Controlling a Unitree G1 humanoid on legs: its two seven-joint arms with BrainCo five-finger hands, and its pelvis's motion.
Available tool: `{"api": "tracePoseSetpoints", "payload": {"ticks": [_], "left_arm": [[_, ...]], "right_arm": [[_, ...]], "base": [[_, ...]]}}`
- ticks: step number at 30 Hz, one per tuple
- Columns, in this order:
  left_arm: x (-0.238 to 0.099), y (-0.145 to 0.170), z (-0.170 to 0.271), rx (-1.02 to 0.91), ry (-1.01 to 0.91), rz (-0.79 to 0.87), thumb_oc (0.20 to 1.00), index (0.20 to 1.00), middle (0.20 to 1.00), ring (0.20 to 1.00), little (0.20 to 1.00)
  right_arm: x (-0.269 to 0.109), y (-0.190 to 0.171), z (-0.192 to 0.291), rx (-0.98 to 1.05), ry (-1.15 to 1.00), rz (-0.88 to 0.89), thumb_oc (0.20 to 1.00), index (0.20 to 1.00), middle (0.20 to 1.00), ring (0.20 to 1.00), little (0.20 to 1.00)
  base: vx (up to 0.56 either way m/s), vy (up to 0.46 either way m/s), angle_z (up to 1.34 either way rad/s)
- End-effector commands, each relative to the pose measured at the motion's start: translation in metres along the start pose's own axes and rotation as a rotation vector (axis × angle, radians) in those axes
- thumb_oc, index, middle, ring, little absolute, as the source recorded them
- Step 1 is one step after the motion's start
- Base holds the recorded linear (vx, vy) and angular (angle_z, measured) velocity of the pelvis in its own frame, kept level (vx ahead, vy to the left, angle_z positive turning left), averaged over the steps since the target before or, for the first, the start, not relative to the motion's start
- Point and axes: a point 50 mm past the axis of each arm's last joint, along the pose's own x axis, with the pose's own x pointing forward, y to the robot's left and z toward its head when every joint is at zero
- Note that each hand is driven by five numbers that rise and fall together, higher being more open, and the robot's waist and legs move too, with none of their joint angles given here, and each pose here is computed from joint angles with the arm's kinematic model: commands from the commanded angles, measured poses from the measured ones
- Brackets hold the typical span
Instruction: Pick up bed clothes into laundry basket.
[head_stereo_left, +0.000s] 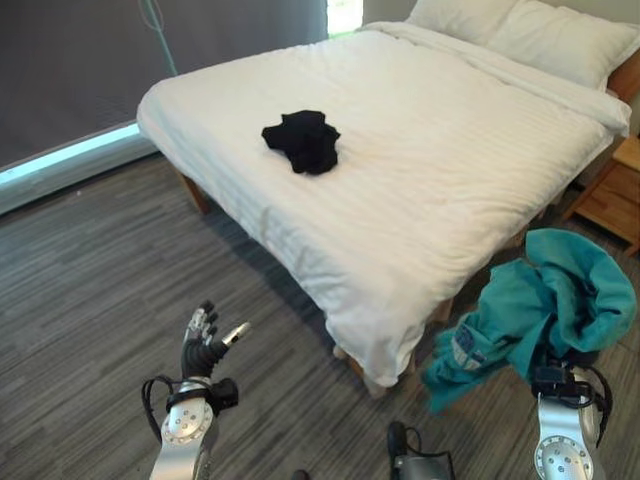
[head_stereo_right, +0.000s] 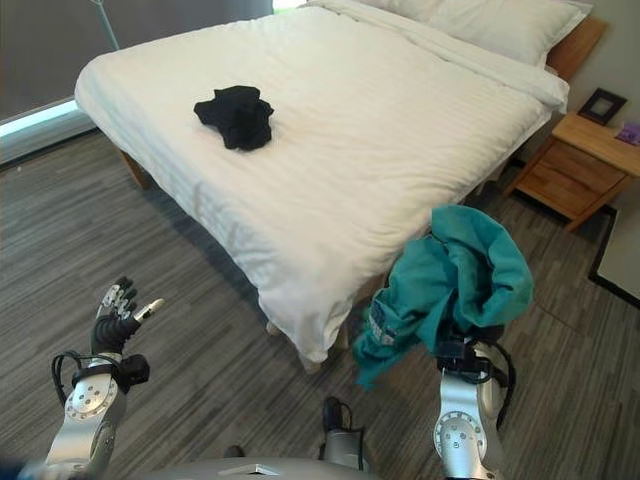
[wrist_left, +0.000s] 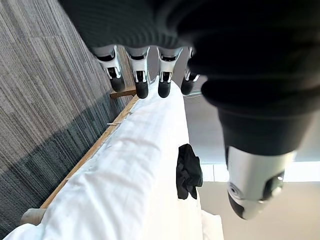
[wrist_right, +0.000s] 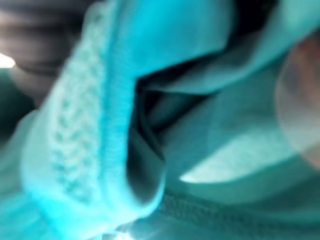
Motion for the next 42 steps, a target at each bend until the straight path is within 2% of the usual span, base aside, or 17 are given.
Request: {"api": "tracePoseSetpoints", "payload": {"ticks": [1,9,12,16,22,23,24,25,27,32,42], "left_arm": [[0.019,-0.002,0.037,-0.043,-0.193,-0.017,1.000,1.000,1.000,1.000,1.000],[0.025,-0.020,0.044,-0.076,-0.213,-0.079,1.000,1.000,1.000,1.000,1.000],[0.026,-0.028,0.047,-0.160,-0.215,-0.080,1.000,1.000,1.000,1.000,1.000],[0.029,-0.031,0.044,-0.157,-0.203,-0.071,1.000,1.000,1.000,1.000,1.000],[0.036,-0.019,0.047,-0.157,-0.211,-0.015,1.000,1.000,1.000,1.000,1.000],[0.044,-0.020,0.055,-0.074,-0.232,-0.036,1.000,1.000,1.000,1.000,1.000],[0.044,-0.020,0.055,-0.074,-0.232,-0.036,1.000,1.000,1.000,1.000,1.000],[0.049,-0.009,0.065,0.014,-0.273,-0.018,1.000,1.000,1.000,1.000,1.000],[0.050,0.010,0.072,0.039,-0.295,0.031,1.000,1.000,1.000,1.000,1.000],[0.043,0.032,0.069,0.130,-0.284,0.100,1.000,1.000,1.000,1.000,1.000],[0.032,0.001,0.042,0.028,-0.193,-0.002,1.000,1.000,1.000,1.000,1.000]], "right_arm": [[0.023,0.026,0.032,-0.002,-0.186,0.138,0.200,0.200,0.200,0.200,0.200],[0.028,0.026,0.043,-0.070,-0.192,0.164,0.200,0.200,0.200,0.200,0.200],[0.026,0.016,0.046,-0.052,-0.206,0.104,0.200,0.200,0.200,0.200,0.200],[0.029,0.018,0.051,-0.070,-0.228,0.105,0.200,0.200,0.200,0.200,0.200],[0.031,0.030,0.048,-0.023,-0.241,0.122,0.200,0.200,0.200,0.200,0.200],[0.025,0.025,0.043,0.004,-0.230,0.082,0.200,0.200,0.200,0.200,0.200],[0.025,0.025,0.042,0.004,-0.229,0.082,0.200,0.200,0.200,0.200,0.200],[0.024,0.027,0.034,0.043,-0.208,0.076,0.200,0.200,0.200,0.200,0.200],[0.022,0.025,0.026,0.078,-0.171,0.077,0.200,0.200,0.200,0.200,0.200],[0.022,0.017,0.037,-0.031,-0.180,0.090,0.200,0.200,0.200,0.200,0.200],[0.015,-0.001,0.043,-0.082,-0.186,0.039,0.200,0.200,0.200,0.200,0.200]], "base": [[-0.03,-0.072,0.08],[0.06,0.141,0.00],[0.10,0.406,-0.17],[0.11,0.487,-0.15],[0.20,0.543,0.07],[0.12,0.435,0.30],[0.15,0.780,0.28],[0.07,0.581,0.26],[0.09,0.766,-0.02],[0.12,0.631,-0.26],[0.13,0.220,-0.28]]}}
